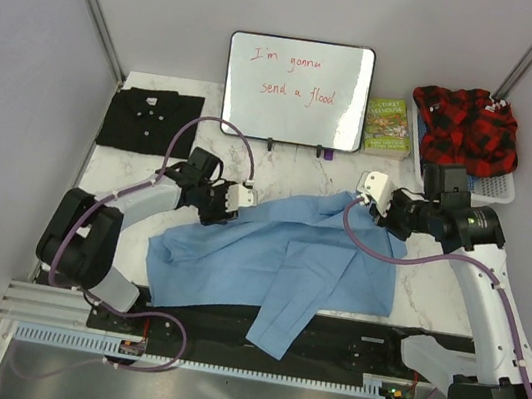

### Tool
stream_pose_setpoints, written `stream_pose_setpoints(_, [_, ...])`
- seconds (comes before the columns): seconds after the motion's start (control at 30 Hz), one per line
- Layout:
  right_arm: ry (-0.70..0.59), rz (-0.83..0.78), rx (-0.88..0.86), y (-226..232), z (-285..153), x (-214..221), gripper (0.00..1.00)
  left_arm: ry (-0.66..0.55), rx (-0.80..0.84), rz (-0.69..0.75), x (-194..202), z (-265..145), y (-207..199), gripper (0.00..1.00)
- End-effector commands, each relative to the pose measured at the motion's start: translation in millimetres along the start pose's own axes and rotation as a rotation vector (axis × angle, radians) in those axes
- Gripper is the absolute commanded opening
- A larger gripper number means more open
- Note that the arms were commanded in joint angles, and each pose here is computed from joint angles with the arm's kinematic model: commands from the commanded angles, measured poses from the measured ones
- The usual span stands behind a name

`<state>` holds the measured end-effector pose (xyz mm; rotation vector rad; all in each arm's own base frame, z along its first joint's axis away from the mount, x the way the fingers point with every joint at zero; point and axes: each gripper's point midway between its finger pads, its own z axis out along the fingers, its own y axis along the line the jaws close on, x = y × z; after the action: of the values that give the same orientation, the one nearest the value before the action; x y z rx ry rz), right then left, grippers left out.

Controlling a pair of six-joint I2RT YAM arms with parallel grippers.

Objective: Fold and stack the long sleeve shirts
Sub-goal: Flatten the shirt out

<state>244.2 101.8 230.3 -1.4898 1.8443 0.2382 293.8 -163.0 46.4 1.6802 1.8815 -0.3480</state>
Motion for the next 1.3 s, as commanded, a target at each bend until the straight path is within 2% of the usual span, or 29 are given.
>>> stream_pose_setpoints(0.0, [-0.014,-0.017,0.042,-9,-11,-9,0.00,0.043,-0.129,-0.003,6,2,31,0.51])
stream_pose_setpoints(0.1, [-0.012,-0.022,0.047,-11,-12,-9,0.00,0.042,-0.162,0.010,5,-2,37,0.42])
stream_pose_setpoints(0.2, [-0.012,-0.020,0.049,-12,-12,-8,0.00,0.020,-0.187,0.021,-3,-8,41,0.27])
stream_pose_setpoints(0.3, [-0.016,-0.014,0.051,-15,-12,-9,0.00,0.007,-0.197,0.024,-9,-11,45,0.02])
stream_pose_setpoints(0.4, [-0.009,0.002,0.093,-28,-13,-10,0.00,0.014,-0.211,0.046,-17,-22,54,0.02])
stream_pose_setpoints(0.47, [-0.006,0.030,0.139,-43,-12,-11,0.00,0.009,-0.280,0.092,-32,-37,74,0.02])
stream_pose_setpoints(0.6, [-0.003,0.064,0.227,-77,-14,-15,0.00,0.080,-0.452,0.103,-46,-66,124,0.02])
stream_pose_setpoints(0.67, [0.001,0.103,0.227,-90,-8,-13,0.00,0.098,-0.485,0.096,-50,-67,138,0.02])
stream_pose_setpoints(0.7, [-0.009,0.107,0.243,-98,-11,-18,0.00,0.106,-0.556,0.100,-53,-72,151,0.02])
stream_pose_setpoints(0.8, [-0.011,0.136,0.237,-109,-4,-18,0.00,0.163,-0.653,0.177,-46,-63,152,0.02])
stream_pose_setpoints(0.83, [-0.011,0.142,0.234,-111,-1,-17,0.00,0.136,-0.682,0.212,-54,-60,152,0.02])
stream_pose_setpoints(0.87, [-0.012,0.146,0.227,-112,3,-17,0.00,0.151,-0.646,0.210,-44,-48,144,0.02])
stream_pose_setpoints(0.9, [-0.010,0.150,0.221,-112,6,-15,0.00,0.176,-0.635,0.199,-38,-41,142,0.04])
stream_pose_setpoints(0.93, [-0.008,0.152,0.219,-113,8,-14,0.00,0.206,-0.607,0.152,-31,-37,141,0.27])
stream_pose_setpoints(0.97, [-0.002,0.156,0.210,-114,13,-11,0.00,0.247,-0.556,0.108,-16,-24,138,0.29])
stream_pose_setpoints(1.0, [0.004,0.156,0.208,-115,14,-10,0.00,0.224,-0.534,0.043,-7,-28,143,0.42])
stream_pose_setpoints(1.03, [0.012,0.159,0.207,-115,16,-7,0.00,0.189,-0.529,-0.031,-7,-32,147,0.58])
stream_pose_setpoints(1.07, [0.022,0.163,0.198,-115,20,-4,0.00,0.182,-0.514,-0.066,-1,-37,146,0.63])
stream_pose_setpoints(1.1, [0.031,0.165,0.194,-114,23,-1,0.00,0.149,-0.512,-0.096,2,-45,147,0.64])
stream_pose_setpoints(1.27, [0.035,0.198,0.235,-134,38,5,0.00,0.075,-0.440,-0.155,8,-60,114,0.66])
